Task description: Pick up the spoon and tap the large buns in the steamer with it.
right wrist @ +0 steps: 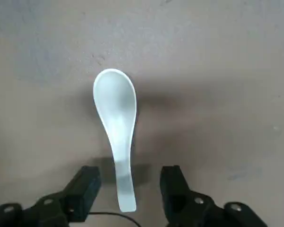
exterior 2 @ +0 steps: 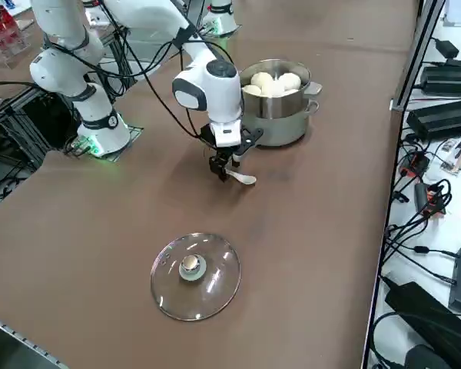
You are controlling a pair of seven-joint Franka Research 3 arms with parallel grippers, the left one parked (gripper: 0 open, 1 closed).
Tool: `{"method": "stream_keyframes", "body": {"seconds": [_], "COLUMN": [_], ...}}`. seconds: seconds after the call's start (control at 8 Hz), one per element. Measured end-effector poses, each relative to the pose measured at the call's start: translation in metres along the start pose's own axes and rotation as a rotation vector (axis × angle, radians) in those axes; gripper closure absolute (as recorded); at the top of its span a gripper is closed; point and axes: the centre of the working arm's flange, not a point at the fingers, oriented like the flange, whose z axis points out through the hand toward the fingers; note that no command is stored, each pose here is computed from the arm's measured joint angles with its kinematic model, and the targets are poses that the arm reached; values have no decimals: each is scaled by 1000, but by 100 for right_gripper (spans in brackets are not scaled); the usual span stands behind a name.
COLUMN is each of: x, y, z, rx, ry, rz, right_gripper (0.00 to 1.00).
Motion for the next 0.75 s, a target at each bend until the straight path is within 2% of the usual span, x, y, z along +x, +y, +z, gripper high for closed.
{"method": "stream_keyframes", "body": {"seconds": [0.25,0.5,0.75], "x": [0,0,0], "y": [0,0,-1], "z": [6,7,8], "rx": [-2,-2,-1], "ry": [-5,-3,-3], "rz": [0,-1,-3], "right_gripper": [30,31,40]}}
